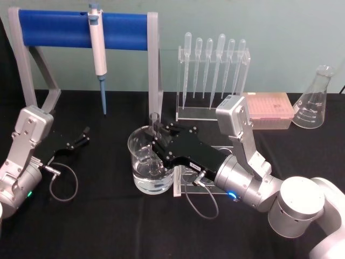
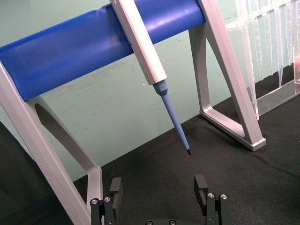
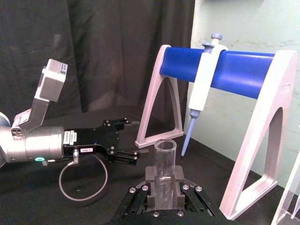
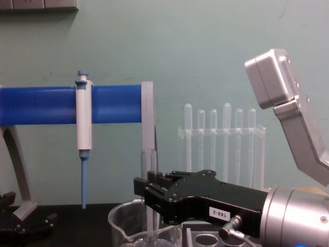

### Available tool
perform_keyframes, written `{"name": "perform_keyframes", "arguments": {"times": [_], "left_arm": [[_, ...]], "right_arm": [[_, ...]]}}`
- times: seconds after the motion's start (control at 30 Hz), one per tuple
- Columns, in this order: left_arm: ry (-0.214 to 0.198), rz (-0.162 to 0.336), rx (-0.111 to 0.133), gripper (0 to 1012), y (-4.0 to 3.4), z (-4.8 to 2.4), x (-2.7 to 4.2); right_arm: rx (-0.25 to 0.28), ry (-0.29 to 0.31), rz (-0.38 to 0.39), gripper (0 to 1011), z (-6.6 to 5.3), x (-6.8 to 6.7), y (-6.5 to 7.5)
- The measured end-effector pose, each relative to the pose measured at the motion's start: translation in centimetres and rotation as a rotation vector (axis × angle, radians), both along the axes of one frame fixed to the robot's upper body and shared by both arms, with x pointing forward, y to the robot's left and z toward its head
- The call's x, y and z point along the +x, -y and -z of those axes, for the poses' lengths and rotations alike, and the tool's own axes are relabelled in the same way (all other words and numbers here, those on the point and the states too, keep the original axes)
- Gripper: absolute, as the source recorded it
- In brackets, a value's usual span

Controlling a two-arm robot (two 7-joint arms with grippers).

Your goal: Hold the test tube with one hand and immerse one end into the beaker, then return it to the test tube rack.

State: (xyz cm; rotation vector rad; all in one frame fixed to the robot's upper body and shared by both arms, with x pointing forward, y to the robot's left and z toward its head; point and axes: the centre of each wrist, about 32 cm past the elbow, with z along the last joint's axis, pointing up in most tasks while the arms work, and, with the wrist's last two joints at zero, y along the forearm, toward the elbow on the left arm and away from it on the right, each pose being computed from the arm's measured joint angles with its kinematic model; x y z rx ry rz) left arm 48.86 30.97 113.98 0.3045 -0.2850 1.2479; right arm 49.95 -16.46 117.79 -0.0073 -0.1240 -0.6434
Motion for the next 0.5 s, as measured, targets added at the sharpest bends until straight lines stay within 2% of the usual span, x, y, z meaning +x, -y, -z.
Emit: {"name": "perform_keyframes", "arguments": {"times": [0.5], "left_arm": [[0.0,0.0,0.0,1000,0.0,0.0,0.0]], "right_arm": [[0.0,0.0,0.0,224,0.0,0.0,0.0]]}}
